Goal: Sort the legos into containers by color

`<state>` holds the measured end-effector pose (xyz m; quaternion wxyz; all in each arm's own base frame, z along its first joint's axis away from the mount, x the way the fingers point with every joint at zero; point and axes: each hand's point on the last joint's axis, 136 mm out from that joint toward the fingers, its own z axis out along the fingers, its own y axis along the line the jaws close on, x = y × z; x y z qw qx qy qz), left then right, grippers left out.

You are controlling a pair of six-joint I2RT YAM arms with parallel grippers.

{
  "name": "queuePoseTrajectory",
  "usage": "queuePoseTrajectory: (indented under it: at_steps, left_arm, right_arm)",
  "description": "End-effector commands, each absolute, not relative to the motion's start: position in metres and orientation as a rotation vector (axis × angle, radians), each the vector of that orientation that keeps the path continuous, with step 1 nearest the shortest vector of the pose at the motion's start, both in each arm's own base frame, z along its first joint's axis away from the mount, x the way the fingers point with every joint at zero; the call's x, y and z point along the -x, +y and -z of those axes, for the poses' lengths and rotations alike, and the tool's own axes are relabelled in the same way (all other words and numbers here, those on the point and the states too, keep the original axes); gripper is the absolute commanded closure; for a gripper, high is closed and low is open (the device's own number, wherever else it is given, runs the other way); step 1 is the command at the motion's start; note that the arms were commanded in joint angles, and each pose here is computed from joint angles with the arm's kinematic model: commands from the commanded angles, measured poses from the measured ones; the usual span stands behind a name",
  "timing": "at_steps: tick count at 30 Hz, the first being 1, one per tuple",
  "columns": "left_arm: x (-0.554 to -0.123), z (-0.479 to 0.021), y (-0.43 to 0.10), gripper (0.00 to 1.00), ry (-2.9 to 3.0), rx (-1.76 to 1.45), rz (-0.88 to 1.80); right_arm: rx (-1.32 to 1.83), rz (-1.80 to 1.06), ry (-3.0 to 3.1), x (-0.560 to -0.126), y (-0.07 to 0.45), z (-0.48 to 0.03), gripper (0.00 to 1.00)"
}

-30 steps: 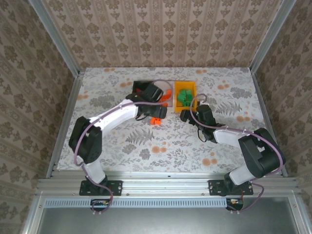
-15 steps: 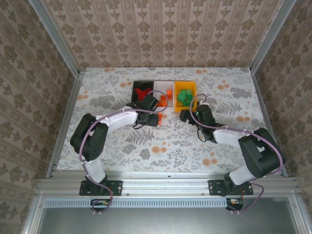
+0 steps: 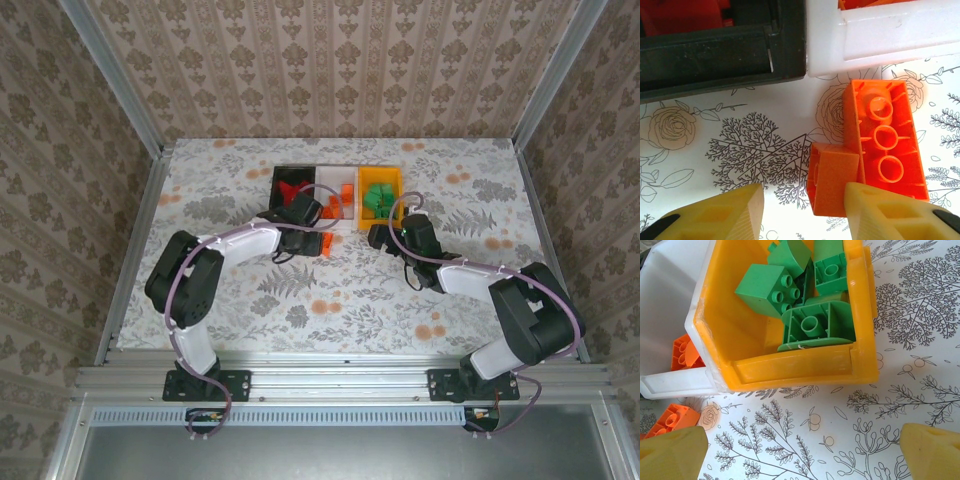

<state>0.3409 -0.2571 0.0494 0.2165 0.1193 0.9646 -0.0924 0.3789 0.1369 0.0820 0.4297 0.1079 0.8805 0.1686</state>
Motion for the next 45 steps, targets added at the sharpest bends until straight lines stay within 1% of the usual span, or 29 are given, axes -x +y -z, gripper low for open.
queuePoseTrajectory:
  at_steps: [1, 17, 20, 22, 24, 25, 26, 29, 33, 36, 40, 45]
  left_arm:
    - [-0.330, -0.036, -0.245, 0.52, 2.723, -0.337, 0.206]
    - [-0.316, -0.037, -0.221, 0.56, 2.762, -0.309, 0.151]
    - [-0.313, -0.050, -0.223, 0.55, 2.738, -0.301, 0.196]
    - [-0.316, -0.064, -0.228, 0.49, 2.703, -0.310, 0.238]
    - [-0.319, -0.074, -0.232, 0.37, 2.687, -0.317, 0.253]
    - [-0.319, -0.075, -0.233, 0.34, 2.687, -0.321, 0.260]
    - [-0.320, -0.077, -0.236, 0.32, 2.687, -0.323, 0.275]
    - [-0.320, -0.070, -0.243, 0.32, 2.699, -0.340, 0.303]
    - [-0.316, -0.051, -0.255, 0.35, 2.728, -0.423, 0.305]
    - [-0.315, -0.040, -0.257, 0.38, 2.745, -0.426, 0.297]
    - [-0.320, -0.034, -0.248, 0.43, 2.747, -0.391, 0.221]
    - [-0.326, -0.029, -0.246, 0.52, 2.733, -0.388, 0.187]
  right_arm:
    - [-0.261, -0.418, 2.178, -0.384, 0.139, -0.091, 0.00]
    - [-0.253, -0.417, 2.178, -0.383, 0.141, -0.091, 0.00]
    - [-0.254, -0.415, 2.179, -0.383, 0.140, -0.091, 0.00]
    - [-0.254, -0.416, 2.179, -0.384, 0.141, -0.091, 0.00]
    - [-0.253, -0.415, 2.181, -0.384, 0.141, -0.091, 0.00]
    - [-0.253, -0.413, 2.184, -0.384, 0.141, -0.090, 0.00]
    - [-0.250, -0.413, 2.187, -0.383, 0.142, -0.090, 0.00]
    - [-0.248, -0.410, 2.189, -0.384, 0.142, -0.090, 0.00]
    - [-0.247, -0.404, 2.190, -0.383, 0.141, -0.090, 0.00]
    - [-0.247, -0.403, 2.189, -0.384, 0.141, -0.090, 0.00]
    - [-0.248, -0.402, 2.188, -0.383, 0.141, -0.091, 0.00]
    - [-0.245, -0.401, 2.189, -0.383, 0.141, -0.091, 0.00]
